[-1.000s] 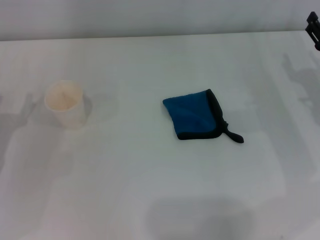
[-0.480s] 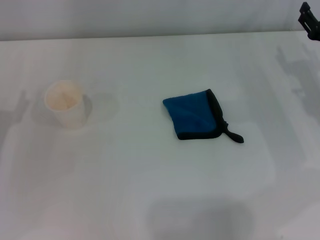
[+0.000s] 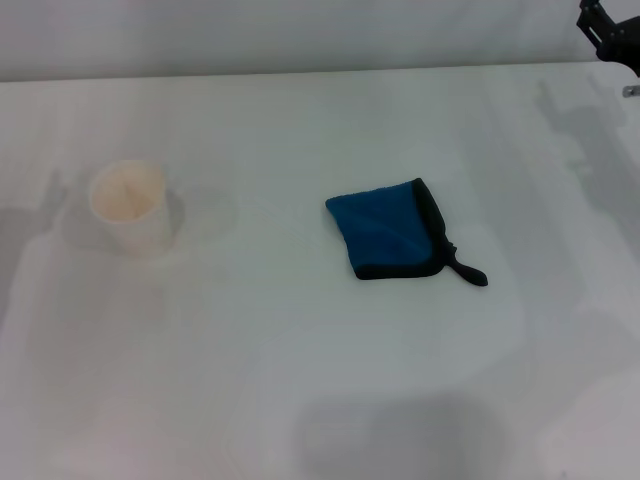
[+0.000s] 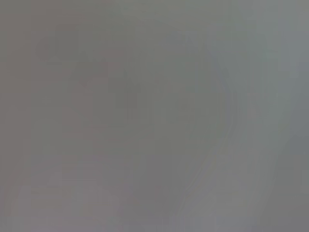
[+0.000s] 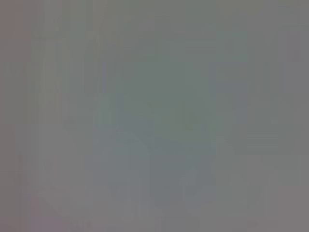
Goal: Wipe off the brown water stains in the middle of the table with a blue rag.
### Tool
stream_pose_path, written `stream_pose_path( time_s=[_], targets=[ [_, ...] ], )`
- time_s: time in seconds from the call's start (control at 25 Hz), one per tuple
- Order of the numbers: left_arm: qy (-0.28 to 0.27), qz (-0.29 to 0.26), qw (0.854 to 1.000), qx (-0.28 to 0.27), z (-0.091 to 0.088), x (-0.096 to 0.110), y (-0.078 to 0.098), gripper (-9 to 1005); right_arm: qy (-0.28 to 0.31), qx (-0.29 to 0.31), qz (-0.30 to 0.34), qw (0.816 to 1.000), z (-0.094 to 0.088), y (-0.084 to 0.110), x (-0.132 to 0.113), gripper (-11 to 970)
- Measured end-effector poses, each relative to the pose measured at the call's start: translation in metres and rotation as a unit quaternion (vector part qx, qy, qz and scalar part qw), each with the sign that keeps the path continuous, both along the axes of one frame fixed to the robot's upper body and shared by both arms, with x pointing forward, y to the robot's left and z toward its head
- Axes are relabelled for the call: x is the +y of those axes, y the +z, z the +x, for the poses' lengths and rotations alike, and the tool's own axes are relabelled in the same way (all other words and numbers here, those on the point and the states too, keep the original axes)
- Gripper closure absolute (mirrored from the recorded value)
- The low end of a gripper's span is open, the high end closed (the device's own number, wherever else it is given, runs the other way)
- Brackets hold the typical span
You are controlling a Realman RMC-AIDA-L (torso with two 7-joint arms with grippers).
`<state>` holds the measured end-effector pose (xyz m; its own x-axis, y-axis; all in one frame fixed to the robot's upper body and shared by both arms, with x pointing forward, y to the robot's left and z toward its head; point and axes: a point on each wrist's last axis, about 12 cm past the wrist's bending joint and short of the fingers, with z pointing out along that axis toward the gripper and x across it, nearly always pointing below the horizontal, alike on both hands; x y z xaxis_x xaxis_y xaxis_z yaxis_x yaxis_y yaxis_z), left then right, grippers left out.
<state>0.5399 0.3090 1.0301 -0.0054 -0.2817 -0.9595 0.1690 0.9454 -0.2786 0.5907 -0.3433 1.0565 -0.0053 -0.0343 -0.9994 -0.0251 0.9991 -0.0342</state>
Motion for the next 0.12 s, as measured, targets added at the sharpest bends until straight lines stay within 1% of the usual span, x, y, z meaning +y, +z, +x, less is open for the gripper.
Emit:
stream_pose_path(
  time_s=[0.12],
  targets=[
    [0.012, -0.006, 1.000, -0.004, 0.0013, 0.0025, 0.0014, 124, 0.001, -0.001, -0.001, 1.000, 0.0019, 0.0007, 0.0030, 165]
  ],
)
